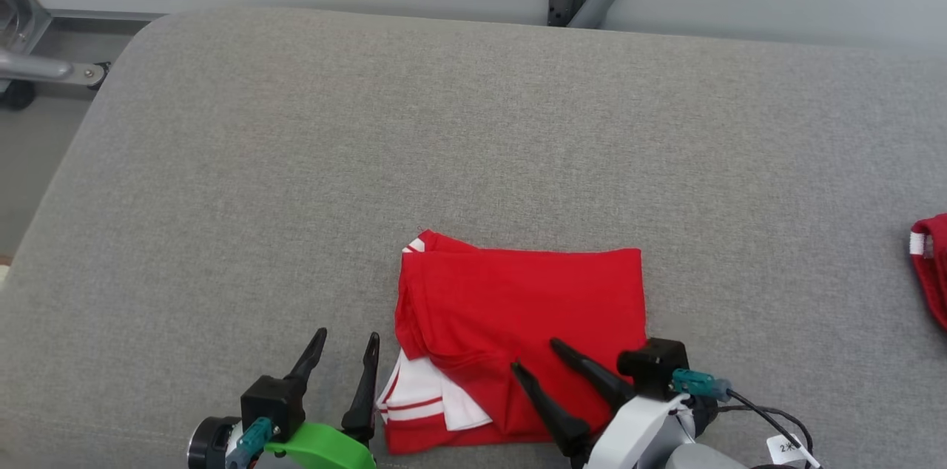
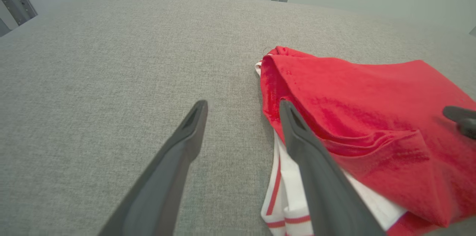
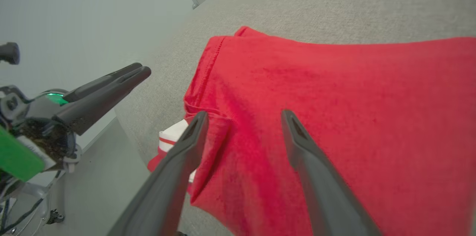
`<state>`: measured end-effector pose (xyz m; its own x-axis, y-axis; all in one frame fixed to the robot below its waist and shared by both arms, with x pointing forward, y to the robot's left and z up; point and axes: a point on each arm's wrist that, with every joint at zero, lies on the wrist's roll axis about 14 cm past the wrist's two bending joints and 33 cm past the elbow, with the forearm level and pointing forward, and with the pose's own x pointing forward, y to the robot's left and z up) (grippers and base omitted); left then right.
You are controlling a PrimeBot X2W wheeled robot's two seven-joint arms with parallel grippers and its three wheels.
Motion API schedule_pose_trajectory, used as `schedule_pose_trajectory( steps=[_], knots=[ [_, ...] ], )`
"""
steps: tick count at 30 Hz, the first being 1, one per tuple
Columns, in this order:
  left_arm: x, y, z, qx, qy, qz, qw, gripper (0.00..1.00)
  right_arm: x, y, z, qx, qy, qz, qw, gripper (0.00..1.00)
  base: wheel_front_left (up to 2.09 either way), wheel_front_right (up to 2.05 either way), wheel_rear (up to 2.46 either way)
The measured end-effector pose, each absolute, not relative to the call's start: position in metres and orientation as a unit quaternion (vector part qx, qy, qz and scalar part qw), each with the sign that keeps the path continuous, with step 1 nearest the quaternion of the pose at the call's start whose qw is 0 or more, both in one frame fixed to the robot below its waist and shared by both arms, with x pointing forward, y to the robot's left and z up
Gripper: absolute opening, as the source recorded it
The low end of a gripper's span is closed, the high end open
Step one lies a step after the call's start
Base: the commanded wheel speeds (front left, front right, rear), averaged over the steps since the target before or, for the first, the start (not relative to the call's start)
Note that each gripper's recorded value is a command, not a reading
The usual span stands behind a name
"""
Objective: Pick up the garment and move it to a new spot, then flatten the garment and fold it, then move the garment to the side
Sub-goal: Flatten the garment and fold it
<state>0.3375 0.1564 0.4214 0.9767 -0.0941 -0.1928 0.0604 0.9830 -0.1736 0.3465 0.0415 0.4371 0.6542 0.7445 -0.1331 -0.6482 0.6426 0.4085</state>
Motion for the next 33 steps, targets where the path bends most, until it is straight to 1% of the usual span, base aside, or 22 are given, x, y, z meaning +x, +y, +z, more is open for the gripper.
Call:
schedule_pose_trajectory(
  steps=[5,9,10,11,12,13,17,21,22,23,25,27,29,31,33],
  knots=[
    [0.332,0.163,0.419,-0.088,0.104,-0.027,0.99,1.0,0.334,0.059,0.429,0.161,0.178,0.432,0.869,1.0,0.0,0.0,0.0],
    [0.328,0.169,0.418,-0.092,0.106,-0.015,0.99,1.0,0.333,0.067,0.423,0.152,0.193,0.45,0.859,1.0,0.0,0.0,0.0],
    [0.327,0.17,0.418,-0.092,0.107,-0.012,0.99,1.0,0.332,0.069,0.422,0.15,0.196,0.455,0.855,0.96,0.0,0.0,0.0],
    [0.326,0.171,0.417,-0.092,0.107,-0.009,0.99,1.0,0.33,0.072,0.421,0.147,0.198,0.461,0.852,0.49,0.0,0.0,0.0],
    [0.326,0.173,0.417,-0.093,0.107,-0.007,0.99,1.0,0.329,0.074,0.421,0.144,0.2,0.468,0.849,0.15,0.0,0.0,0.0],
    [0.325,0.174,0.417,-0.093,0.108,-0.003,0.99,1.0,0.328,0.077,0.421,0.142,0.2,0.473,0.846,0.0,0.0,0.0,0.0],
    [0.323,0.176,0.416,-0.095,0.109,0.002,0.99,1.0,0.322,0.088,0.427,0.136,0.195,0.498,0.834,0.0,0.0,0.0,0.0],
    [0.324,0.174,0.416,-0.096,0.108,-0.001,0.989,1.0,0.299,0.104,0.438,0.147,0.197,0.539,0.806,0.0,0.0,0.0,0.0],
    [0.325,0.173,0.416,-0.097,0.108,-0.003,0.989,1.0,0.293,0.107,0.439,0.153,0.202,0.546,0.799,0.33,0.0,0.0,0.0],
    [0.325,0.172,0.416,-0.097,0.108,-0.005,0.989,1.0,0.29,0.108,0.441,0.158,0.206,0.549,0.794,1.0,0.0,0.0,0.0],
    [0.327,0.17,0.416,-0.097,0.108,-0.008,0.989,1.0,0.291,0.107,0.446,0.167,0.207,0.55,0.791,1.0,0.0,0.0,0.0],
    [0.329,0.168,0.417,-0.098,0.108,-0.011,0.989,1.0,0.299,0.105,0.455,0.175,0.197,0.546,0.796,1.0,0.0,0.0,0.0],
    [0.331,0.167,0.417,-0.097,0.107,-0.013,0.989,1.0,0.32,0.097,0.467,0.181,0.172,0.525,0.814,1.0,0.0,0.0,0.0],
    [0.334,0.164,0.418,-0.093,0.106,-0.018,0.99,1.0,0.348,0.078,0.473,0.17,0.143,0.489,0.843,1.0,0.0,0.0,0.0],
    [0.337,0.162,0.419,-0.089,0.104,-0.023,0.99,1.0,0.372,0.053,0.477,0.168,0.119,0.441,0.874,1.0,0.0,0.0,0.0]
  ],
)
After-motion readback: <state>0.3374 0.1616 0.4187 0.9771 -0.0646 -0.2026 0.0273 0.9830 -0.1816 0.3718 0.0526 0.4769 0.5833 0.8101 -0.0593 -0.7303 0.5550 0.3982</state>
